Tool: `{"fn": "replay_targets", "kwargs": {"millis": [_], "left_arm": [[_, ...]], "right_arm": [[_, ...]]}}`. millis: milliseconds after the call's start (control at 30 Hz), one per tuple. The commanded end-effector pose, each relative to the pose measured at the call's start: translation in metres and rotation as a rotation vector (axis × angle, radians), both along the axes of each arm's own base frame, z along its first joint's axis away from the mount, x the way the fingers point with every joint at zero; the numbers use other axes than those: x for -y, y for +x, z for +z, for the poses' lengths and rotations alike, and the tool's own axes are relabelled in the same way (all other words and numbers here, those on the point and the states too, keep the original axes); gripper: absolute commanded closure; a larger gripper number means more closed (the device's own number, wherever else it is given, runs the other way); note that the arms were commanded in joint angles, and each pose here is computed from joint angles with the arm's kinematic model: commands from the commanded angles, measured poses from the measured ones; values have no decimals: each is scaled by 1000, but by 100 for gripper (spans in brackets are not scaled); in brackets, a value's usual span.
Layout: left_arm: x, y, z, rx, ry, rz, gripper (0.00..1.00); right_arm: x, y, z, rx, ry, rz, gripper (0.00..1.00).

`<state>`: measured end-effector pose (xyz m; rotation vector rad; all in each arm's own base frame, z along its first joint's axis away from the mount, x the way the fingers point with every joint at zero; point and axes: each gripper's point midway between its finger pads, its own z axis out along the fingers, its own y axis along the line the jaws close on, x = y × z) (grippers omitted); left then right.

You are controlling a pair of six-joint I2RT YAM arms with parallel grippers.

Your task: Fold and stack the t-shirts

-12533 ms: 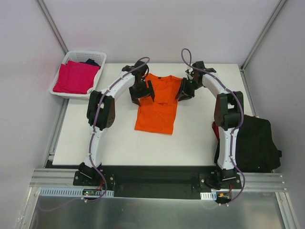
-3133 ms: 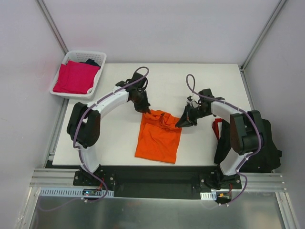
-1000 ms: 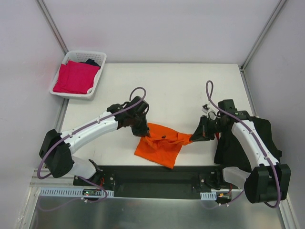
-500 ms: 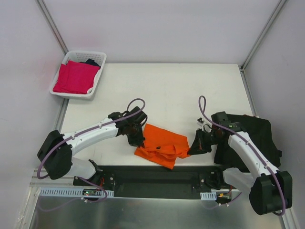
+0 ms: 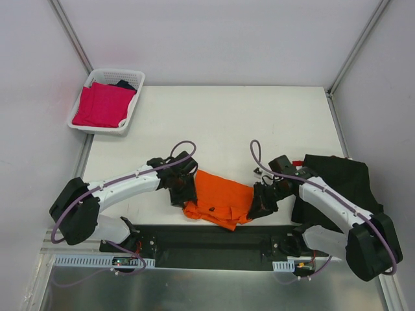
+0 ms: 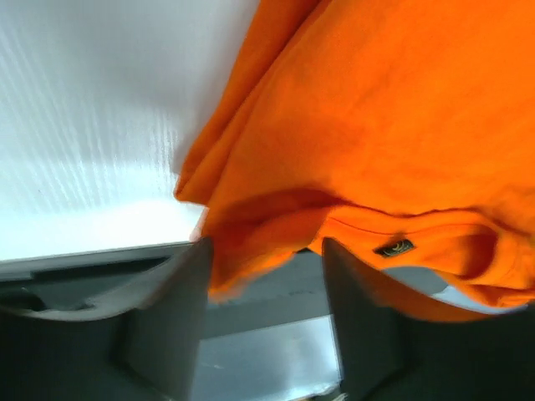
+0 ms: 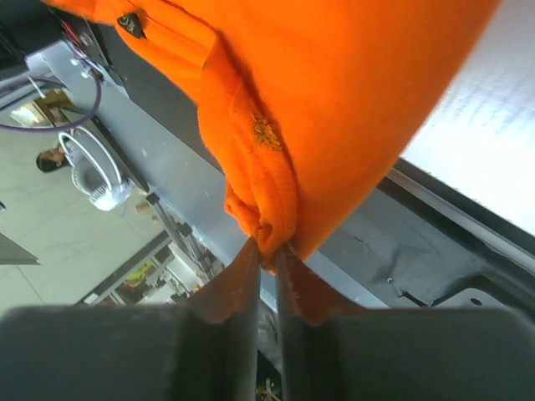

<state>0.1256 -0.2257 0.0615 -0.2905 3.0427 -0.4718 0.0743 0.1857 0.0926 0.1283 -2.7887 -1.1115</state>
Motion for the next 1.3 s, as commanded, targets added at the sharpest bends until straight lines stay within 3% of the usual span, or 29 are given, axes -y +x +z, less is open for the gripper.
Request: {"fn": "replay_targets", "kwargs": {"millis": [0, 33, 167, 267, 367, 467, 633, 767, 800, 867, 900, 1033, 1167, 1200, 1267], "left_arm": [[-3, -1, -5, 2, 22, 2, 15], [-2, 0, -5, 6, 23, 2, 1], [1, 4, -2, 17, 22, -3, 1], [6, 11, 4, 36, 10, -1, 1], [11, 17, 8, 49, 6, -1, 1], [16, 22, 11, 55, 3, -10, 1], [24, 27, 17, 65, -14, -14, 1], [23, 29, 25, 91, -32, 11, 25], [22, 28, 25, 87, -33, 15, 36], [22, 26, 22, 77, -30, 13, 48], [22, 23, 21, 65, -32, 11, 63], [19, 21, 20, 60, -32, 16, 92], [15, 17, 18, 58, -30, 21, 91], [15, 16, 17, 52, -27, 20, 87], [13, 14, 16, 51, -27, 17, 67]], "right_arm": [[-13, 2, -1, 5, -3, 27, 77], [-14, 2, -1, 5, -4, 34, 73], [-13, 3, 3, 20, -17, 61, 56], [-8, 2, 4, 24, -45, 87, 52], [-9, 3, 6, 20, -45, 106, 54], [-7, 3, 0, 14, -80, 117, 64], [-4, 5, -15, 27, -199, 142, 63], [-10, 11, -20, 68, -223, 133, 58], [-10, 11, -22, 62, -229, 136, 58], [-11, 13, -26, 64, -236, 141, 58], [-11, 14, -28, 64, -239, 146, 58], [-10, 19, -33, 72, -260, 169, 59], [-12, 26, -37, 88, -275, 184, 59], [-14, 30, -35, 99, -274, 187, 59], [-14, 34, -39, 99, -285, 196, 59]]}}
